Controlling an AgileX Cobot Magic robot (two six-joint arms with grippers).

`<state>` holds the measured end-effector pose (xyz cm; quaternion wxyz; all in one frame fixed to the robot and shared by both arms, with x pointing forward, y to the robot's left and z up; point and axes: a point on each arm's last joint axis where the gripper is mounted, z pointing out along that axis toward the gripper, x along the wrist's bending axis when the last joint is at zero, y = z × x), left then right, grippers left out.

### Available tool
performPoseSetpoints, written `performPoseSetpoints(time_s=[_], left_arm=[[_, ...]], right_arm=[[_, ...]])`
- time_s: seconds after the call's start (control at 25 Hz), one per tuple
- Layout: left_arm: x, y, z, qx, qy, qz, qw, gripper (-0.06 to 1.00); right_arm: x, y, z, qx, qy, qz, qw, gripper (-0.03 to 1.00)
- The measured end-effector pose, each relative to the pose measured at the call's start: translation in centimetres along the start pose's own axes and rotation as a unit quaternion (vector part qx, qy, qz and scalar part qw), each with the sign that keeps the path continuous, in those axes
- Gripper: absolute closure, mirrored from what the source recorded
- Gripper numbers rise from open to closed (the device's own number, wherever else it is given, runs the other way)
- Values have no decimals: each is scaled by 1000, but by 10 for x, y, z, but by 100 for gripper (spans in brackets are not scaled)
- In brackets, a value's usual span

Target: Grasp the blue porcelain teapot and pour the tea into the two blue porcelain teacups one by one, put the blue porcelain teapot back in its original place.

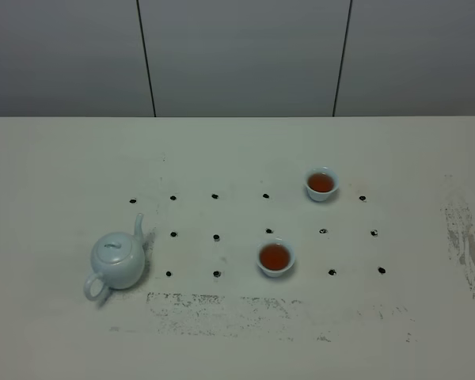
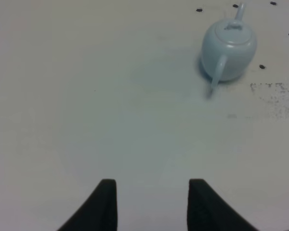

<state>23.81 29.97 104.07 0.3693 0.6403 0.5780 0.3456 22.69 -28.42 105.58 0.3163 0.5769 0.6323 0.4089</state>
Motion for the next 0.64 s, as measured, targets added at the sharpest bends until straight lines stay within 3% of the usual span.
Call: performPoseSetpoints(time_s=[0.64], left_arm=[[0,0,0,0,1,0,1000,61]], right_arm=[[0,0,0,0,0,0,1000,64]])
